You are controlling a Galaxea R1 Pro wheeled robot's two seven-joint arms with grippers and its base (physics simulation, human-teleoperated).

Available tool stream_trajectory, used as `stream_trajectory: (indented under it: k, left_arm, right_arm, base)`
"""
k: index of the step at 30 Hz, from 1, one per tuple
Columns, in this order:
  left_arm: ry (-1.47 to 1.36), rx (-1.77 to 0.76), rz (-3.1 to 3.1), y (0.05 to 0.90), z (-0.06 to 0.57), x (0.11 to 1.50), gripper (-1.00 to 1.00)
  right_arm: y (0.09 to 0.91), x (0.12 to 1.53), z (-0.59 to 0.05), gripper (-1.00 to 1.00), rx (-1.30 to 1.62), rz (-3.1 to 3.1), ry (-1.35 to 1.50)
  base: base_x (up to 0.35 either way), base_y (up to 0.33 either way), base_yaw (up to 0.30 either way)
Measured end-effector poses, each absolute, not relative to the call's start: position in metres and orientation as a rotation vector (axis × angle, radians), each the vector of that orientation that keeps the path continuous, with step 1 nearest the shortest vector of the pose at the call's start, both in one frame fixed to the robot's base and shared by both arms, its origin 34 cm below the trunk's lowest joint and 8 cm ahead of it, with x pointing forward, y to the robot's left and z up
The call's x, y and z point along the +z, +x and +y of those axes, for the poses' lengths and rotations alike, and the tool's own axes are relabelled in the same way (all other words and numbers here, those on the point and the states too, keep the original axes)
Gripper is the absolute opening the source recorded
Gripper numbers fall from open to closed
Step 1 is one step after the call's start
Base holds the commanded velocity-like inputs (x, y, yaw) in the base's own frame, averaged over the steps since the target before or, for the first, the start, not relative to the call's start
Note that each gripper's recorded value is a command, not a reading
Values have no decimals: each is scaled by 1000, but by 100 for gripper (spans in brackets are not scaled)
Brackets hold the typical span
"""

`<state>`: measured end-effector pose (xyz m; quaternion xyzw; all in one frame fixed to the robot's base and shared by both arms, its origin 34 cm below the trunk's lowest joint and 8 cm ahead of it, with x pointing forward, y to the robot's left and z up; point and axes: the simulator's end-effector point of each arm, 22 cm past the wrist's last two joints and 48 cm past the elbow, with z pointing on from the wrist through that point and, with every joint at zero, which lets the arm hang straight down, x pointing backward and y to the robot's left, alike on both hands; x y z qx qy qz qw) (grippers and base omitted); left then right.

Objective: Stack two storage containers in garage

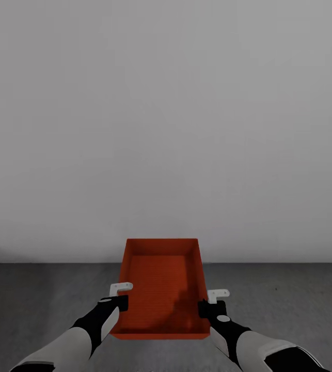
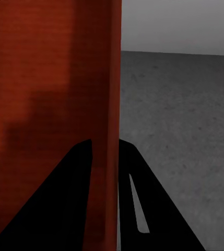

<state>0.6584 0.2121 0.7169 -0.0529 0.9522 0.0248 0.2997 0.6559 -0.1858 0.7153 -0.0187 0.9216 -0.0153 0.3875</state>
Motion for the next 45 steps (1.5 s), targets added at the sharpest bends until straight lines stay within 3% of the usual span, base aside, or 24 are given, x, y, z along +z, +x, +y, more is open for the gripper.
stream_trajectory:
  k: [45]
  left_arm:
    - [-140, 72, 2601, 640, 212, 679, -100]
  right_arm:
    - [638, 678, -186, -100, -38, 2418, -50]
  base:
    - [0, 0, 0]
